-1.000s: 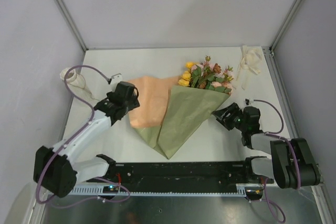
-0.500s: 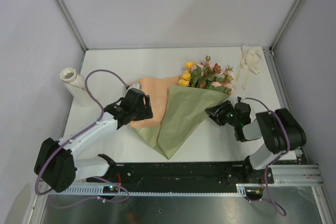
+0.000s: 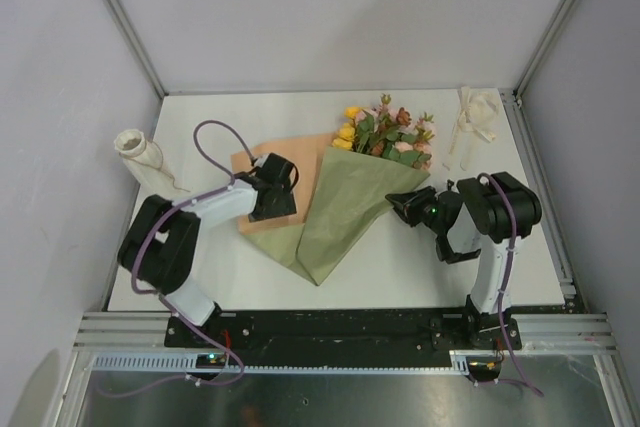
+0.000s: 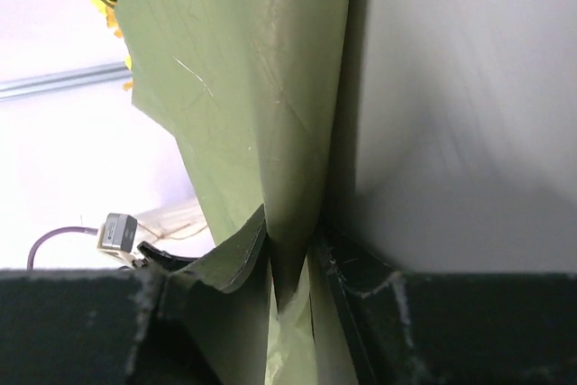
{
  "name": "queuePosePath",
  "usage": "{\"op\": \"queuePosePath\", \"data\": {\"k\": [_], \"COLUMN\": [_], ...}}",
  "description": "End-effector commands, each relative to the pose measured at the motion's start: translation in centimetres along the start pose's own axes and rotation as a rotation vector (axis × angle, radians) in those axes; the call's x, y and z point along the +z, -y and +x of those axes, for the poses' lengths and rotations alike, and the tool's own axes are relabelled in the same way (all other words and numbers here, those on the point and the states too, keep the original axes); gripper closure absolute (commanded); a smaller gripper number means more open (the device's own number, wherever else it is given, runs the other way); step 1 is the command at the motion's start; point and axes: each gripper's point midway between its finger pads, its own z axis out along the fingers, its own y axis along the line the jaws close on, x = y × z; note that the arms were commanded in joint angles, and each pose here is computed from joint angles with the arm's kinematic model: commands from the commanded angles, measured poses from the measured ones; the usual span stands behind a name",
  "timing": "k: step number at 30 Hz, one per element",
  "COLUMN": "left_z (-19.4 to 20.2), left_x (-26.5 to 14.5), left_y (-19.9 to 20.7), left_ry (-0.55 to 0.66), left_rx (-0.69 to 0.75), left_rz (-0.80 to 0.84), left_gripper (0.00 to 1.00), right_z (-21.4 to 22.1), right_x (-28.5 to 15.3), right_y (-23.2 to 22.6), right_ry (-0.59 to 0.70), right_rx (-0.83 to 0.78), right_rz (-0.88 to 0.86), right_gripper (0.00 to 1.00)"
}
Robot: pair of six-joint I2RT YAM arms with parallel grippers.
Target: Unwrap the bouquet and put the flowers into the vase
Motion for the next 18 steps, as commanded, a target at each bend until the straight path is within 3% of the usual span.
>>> {"op": "queuePosePath", "data": {"k": [1,6,11,14,18], "left_z": [-4.6,-8.2,-12.6,-13.3,-12.1], "left_x": [1.0,0.4,-4.6,-6.6,-6.2], "left_y": [1.4,2.4,5.0,6.8,8.9], "left_ry": [0.054,0.083,0.194,0.219,0.176], "left_rx": [-0.097,-0.153,-0.101,0.004,0.06], "left_rz": [0.028,0.088,0.245,0.346,0.451], "left_gripper": [0.25,0.24,0.21,0.19,0.19], "right_z": [-2.7,-4.4,-4.7,-4.9,-4.6], "right_x": [1.8,4.1,5.6,5.1,3.5], "right_y": [-2.9,-3.2,-3.6,-4.3,-5.5], "right_ry": [0.099,0.129,0.12,0.103,0.095], "right_rx": [-0.017,-0.029,-0.05,-0.041,-0.115], "right_rz": [-0.101,-0.063,-0.028,-0.016,0.046], "right_gripper": [0.74,0.74,0.73,0.65,0.54]}}
